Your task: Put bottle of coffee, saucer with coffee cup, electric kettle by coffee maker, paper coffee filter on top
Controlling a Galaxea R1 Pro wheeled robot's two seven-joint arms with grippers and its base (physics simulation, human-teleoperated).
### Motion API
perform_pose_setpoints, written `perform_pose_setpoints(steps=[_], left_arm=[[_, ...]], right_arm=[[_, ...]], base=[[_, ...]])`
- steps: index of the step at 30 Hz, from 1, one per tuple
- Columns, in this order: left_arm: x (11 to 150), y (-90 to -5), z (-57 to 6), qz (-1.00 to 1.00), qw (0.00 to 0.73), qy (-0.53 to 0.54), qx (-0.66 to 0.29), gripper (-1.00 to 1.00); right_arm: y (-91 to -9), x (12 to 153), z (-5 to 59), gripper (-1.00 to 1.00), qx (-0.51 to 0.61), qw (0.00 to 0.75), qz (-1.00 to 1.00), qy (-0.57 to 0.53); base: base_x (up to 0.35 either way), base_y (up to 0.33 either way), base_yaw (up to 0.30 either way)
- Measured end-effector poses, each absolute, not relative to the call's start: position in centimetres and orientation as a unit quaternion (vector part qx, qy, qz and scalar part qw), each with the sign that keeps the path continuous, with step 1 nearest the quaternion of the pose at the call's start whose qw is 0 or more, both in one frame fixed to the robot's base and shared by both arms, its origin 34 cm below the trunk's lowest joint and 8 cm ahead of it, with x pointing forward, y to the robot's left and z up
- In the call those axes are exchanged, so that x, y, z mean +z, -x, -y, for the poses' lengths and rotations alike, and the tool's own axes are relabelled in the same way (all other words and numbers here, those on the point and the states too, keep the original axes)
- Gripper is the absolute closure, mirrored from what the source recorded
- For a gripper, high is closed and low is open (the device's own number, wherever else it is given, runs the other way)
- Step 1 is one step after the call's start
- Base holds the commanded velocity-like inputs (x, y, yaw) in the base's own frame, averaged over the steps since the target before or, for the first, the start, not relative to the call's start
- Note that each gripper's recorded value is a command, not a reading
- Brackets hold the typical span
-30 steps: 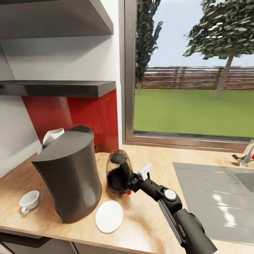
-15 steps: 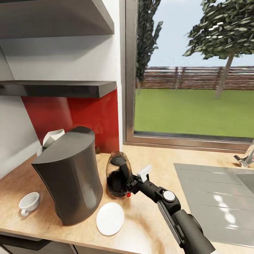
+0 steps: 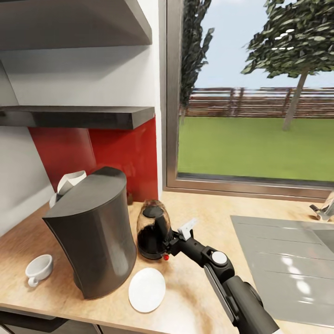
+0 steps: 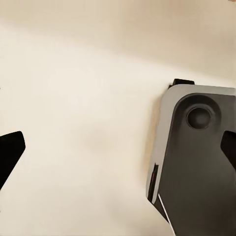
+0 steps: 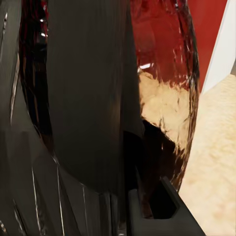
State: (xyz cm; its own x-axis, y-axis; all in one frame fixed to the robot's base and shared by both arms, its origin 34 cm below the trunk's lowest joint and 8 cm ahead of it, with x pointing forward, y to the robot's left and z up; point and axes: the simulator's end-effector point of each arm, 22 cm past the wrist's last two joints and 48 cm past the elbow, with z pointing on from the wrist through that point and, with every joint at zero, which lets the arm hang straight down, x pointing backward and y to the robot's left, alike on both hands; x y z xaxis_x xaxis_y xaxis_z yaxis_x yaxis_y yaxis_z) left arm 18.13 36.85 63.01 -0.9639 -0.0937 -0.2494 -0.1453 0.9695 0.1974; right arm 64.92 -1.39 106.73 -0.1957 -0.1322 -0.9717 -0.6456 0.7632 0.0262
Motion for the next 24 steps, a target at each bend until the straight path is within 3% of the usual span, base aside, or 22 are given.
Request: perform_pose_setpoints(steps=[12,13,24], left_arm=[[63.0,-18.1,-36.8,-0.985,0.120,0.061,0.107,-1.00],[63.0,-18.1,-36.8,-0.985,0.120,0.061,0.107,-1.00],[63.0,-18.1,-36.8,-0.985,0.120,0.061,0.107,-1.00]], right_arm=[[-65.0,106.5,1.5,1.00,0.225,0.576,-0.743,0.256],[-65.1,106.5,1.6,-1.00,0.223,0.580,-0.741,0.256],[-66.2,106.7,2.8,-1.00,0.196,0.595,-0.743,0.236]], base=[[0.000,0.000,0.000],[0.000,0.000,0.000],[0.000,0.000,0.000]])
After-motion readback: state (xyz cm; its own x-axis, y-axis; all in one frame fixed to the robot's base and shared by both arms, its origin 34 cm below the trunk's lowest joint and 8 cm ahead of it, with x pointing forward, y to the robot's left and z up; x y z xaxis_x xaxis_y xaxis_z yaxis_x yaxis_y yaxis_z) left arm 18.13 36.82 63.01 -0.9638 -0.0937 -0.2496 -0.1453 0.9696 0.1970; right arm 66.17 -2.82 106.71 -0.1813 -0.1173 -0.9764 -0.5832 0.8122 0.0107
